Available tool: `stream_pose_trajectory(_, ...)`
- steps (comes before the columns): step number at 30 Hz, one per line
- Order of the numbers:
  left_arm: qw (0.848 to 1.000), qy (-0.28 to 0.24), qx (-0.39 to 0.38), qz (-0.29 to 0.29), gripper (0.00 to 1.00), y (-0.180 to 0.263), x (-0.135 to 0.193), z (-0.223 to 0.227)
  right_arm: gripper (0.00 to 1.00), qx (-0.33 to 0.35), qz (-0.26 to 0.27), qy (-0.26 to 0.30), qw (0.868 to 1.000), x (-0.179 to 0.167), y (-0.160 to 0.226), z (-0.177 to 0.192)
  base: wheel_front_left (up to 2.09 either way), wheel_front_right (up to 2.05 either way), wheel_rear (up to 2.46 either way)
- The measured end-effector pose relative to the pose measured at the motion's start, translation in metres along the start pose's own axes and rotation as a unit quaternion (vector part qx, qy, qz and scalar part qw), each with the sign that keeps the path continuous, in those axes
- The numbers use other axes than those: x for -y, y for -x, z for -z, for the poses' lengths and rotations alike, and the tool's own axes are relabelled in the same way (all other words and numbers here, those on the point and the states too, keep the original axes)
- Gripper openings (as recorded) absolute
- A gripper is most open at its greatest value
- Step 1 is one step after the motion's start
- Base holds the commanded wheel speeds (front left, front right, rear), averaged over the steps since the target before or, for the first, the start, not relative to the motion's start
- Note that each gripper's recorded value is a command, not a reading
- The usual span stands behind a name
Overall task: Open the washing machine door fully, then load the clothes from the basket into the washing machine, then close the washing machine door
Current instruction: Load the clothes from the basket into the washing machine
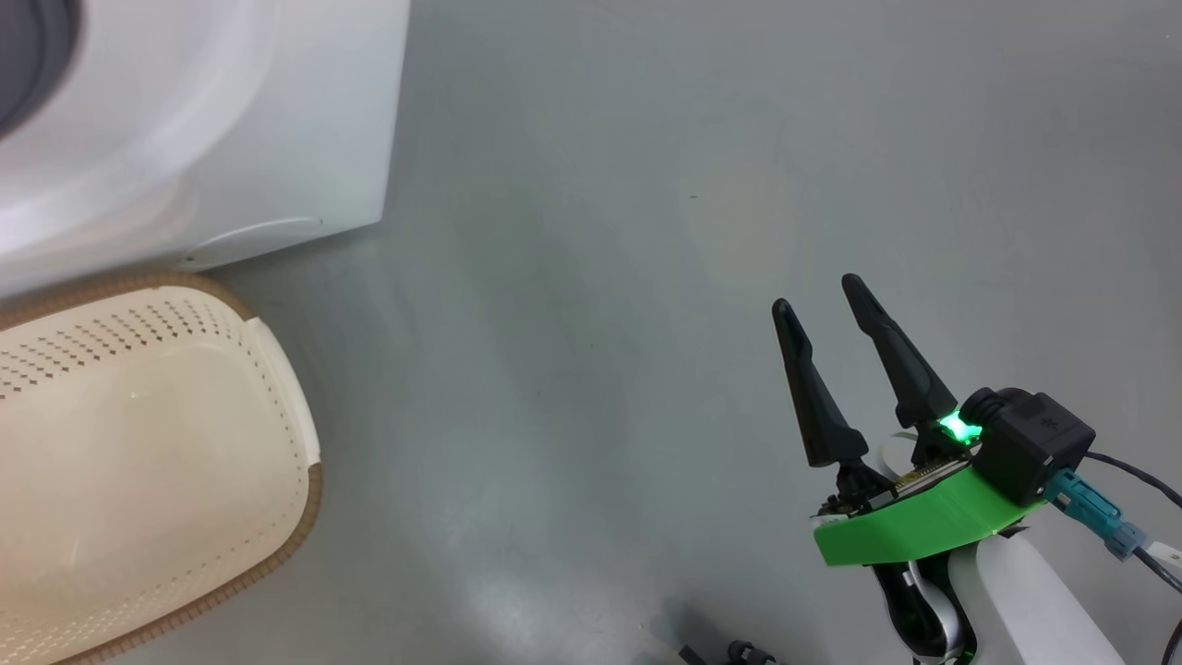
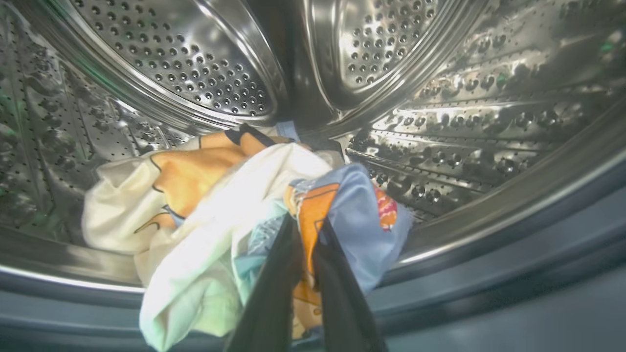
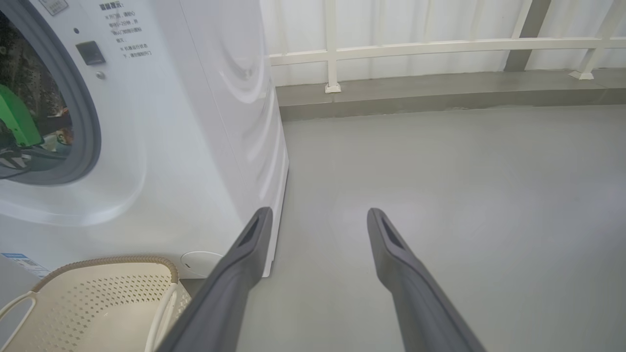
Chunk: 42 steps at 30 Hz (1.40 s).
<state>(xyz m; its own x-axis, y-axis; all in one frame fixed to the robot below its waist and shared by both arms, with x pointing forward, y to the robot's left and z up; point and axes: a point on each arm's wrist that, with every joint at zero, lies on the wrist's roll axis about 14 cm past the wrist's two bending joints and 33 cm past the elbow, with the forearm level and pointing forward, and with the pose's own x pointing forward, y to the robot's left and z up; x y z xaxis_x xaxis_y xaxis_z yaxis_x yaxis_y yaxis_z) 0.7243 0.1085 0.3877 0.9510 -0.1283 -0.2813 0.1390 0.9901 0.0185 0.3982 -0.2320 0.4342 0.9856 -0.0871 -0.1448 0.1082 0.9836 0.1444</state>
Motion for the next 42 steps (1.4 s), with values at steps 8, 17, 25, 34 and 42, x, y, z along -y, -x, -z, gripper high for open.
stream_pose_trajectory(8,0.996,-0.043,-0.075,0.023,0.60,0.004,0.000,0.013,1.00,0.005,-0.003,-0.004,1.000,-0.002,0.000,-0.003,0.00,0.00,0.00)
stream_pose_trajectory(17,0.990,-0.056,-0.130,0.023,1.00,0.011,-0.007,0.023,1.00,0.010,-0.007,-0.012,1.000,-0.005,-0.001,-0.005,0.00,0.00,0.00)
stream_pose_trajectory(25,0.992,-0.033,-0.116,0.027,1.00,0.016,-0.004,0.013,1.00,0.014,-0.014,-0.014,1.000,-0.009,-0.002,-0.008,0.00,0.00,0.00)
stream_pose_trajectory(34,0.997,0.002,-0.073,0.028,1.00,0.023,-0.003,-0.003,1.00,0.020,-0.025,-0.016,0.999,-0.014,-0.005,-0.011,0.00,0.00,0.00)
stream_pose_trajectory(42,0.999,0.037,-0.014,0.031,1.00,0.039,-0.001,-0.018,1.00,0.035,-0.033,-0.017,0.999,-0.017,-0.007,-0.020,0.00,0.00,0.00)
